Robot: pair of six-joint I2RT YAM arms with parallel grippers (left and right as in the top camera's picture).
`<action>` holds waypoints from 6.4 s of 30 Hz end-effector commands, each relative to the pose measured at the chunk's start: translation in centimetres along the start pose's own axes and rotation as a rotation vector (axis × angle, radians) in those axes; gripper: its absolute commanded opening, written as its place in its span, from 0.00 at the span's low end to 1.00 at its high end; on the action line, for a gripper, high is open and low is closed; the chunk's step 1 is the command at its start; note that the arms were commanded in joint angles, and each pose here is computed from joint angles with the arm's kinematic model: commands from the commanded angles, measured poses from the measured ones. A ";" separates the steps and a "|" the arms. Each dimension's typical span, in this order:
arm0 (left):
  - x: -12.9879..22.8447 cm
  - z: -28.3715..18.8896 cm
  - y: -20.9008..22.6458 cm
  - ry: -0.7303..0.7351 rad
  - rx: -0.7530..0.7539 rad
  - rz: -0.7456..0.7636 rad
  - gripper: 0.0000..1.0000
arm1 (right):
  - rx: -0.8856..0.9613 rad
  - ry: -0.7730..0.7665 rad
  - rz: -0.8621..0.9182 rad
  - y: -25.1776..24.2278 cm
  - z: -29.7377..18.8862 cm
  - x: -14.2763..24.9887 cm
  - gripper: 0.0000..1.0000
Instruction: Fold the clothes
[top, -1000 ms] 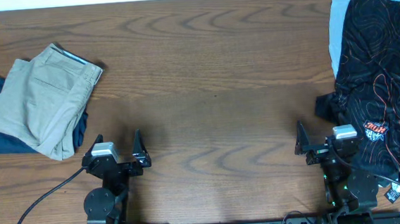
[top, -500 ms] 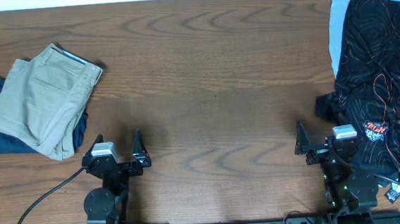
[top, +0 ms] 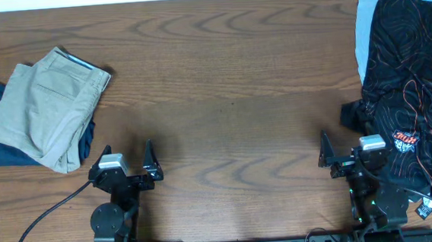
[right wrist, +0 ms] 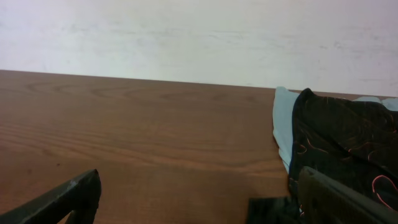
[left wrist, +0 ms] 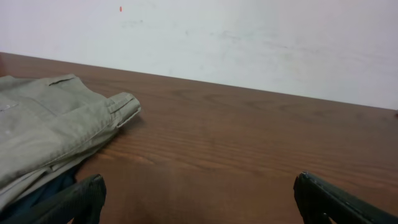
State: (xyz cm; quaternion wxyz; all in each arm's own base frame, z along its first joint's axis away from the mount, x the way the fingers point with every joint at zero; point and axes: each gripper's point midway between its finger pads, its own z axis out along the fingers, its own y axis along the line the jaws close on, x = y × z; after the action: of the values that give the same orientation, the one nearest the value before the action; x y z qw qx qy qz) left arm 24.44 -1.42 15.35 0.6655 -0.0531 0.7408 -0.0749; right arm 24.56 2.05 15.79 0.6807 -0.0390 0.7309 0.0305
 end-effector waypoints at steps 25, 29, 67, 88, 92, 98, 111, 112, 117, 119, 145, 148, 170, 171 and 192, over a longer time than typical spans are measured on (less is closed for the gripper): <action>1.6 0.1 0.6 0.048 -0.022 0.019 0.98 | 0.014 -0.001 -0.010 -0.4 0.0 0.0 0.99; 1.6 0.1 0.6 0.048 -0.022 0.019 0.98 | 0.014 -0.001 -0.010 -0.4 0.0 0.0 0.99; -0.5 -2.8 -2.2 0.535 0.008 -0.075 0.98 | 0.026 0.567 0.116 -0.5 2.7 -0.9 0.99; 3.2 -0.8 -1.6 1.003 -0.108 -0.077 0.98 | 0.373 1.212 -0.043 -7.7 10.0 11.2 0.99; 3.2 -0.8 -1.6 1.002 -0.108 -0.077 0.98 | 0.371 1.258 -0.001 -8.2 10.2 13.7 0.99; 3.2 -0.8 -1.6 1.002 -0.108 -0.077 0.98 | 0.362 1.346 0.028 -8.4 9.6 17.2 0.80; 3.2 -0.8 -1.6 1.002 -0.108 -0.077 0.98 | 0.419 1.302 0.138 -9.8 9.0 13.9 0.01; 3.2 -0.8 -1.6 1.002 -0.108 -0.077 0.98 | 0.409 1.282 0.153 -9.7 9.3 12.9 0.01; 3.2 -0.8 -1.6 1.002 -0.108 -0.077 0.98 | 0.256 1.160 0.222 -7.5 10.5 6.3 0.01; 3.2 -0.8 -1.6 1.002 -0.108 -0.077 0.98 | 0.101 1.098 0.236 -5.3 10.9 3.2 0.01; 3.1 -0.7 -1.6 0.998 -0.116 -0.096 0.98 | -0.579 0.742 0.011 20.7 9.9 -7.6 0.57; 3.2 -0.8 -2.6 1.009 -0.099 -0.183 0.98 | -0.446 0.763 -0.018 18.4 10.8 -6.6 0.99; 11.3 -4.5 -12.1 1.437 0.076 -0.385 0.98 | 0.243 1.150 0.111 -0.4 5.8 -1.0 0.99; 12.1 -4.6 -12.5 1.466 0.074 -0.372 0.98 | 0.248 1.153 0.115 -0.5 5.7 -0.9 0.99; 22.6 -6.8 -20.9 1.617 0.153 -0.217 0.06 | 0.260 1.175 0.116 -0.9 5.2 -0.7 0.99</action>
State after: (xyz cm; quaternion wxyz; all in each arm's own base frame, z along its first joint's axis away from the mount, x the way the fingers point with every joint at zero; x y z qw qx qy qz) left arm 14.66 -28.13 0.17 -0.0941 0.0106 0.9611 -0.2593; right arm 29.81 1.98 15.41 0.1492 0.0610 0.9857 -0.0498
